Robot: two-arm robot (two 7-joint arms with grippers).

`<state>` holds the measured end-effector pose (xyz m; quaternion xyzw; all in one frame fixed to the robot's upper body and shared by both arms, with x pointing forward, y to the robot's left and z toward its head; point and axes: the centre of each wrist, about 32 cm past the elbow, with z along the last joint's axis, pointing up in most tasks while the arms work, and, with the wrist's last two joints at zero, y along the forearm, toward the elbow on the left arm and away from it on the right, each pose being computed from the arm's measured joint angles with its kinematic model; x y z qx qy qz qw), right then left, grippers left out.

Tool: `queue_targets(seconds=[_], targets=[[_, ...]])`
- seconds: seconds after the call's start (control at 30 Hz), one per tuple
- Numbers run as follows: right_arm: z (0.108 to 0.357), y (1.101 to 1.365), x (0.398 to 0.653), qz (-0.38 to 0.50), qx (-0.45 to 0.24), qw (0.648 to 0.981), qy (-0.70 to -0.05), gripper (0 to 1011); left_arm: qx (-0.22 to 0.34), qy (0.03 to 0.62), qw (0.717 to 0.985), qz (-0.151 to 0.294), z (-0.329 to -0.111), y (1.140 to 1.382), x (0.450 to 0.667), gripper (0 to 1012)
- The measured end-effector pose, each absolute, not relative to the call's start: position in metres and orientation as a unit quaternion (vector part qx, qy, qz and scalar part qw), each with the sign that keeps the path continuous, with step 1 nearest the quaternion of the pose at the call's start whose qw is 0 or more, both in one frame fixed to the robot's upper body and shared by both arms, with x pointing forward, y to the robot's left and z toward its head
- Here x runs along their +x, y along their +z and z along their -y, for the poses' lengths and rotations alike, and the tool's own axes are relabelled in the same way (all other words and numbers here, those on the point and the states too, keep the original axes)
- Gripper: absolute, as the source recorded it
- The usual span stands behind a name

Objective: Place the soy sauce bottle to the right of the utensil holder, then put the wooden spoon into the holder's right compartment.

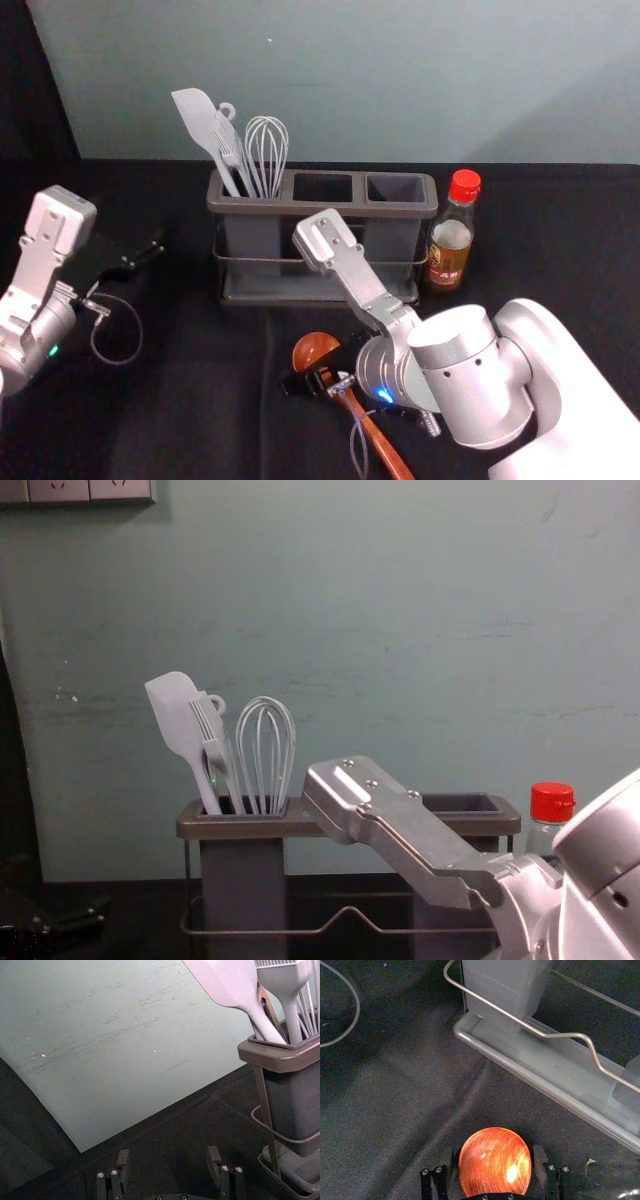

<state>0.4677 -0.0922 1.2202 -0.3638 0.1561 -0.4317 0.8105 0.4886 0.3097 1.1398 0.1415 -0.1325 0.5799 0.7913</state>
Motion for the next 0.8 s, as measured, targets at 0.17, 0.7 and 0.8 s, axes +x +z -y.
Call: queue_targets(seconds=[0.17, 0.7, 0.8], targets=[[0.093, 1.219, 0.467, -0.156, -0.360, 0.814, -0.429, 1002, 0.142, 0.580, 0.791, 0.132, -0.310, 1.140, 0.489, 1000], [0.105, 1.236, 0.456, -0.138, -0.336, 0.823, -0.436, 838, 0.141, 0.580, 0.791, 0.132, -0.310, 1.140, 0.489, 1000], [0.113, 1.247, 0.446, -0.117, -0.310, 0.834, -0.441, 838, 0.141, 0.580, 0.791, 0.132, -0.310, 1.140, 0.489, 1000]])
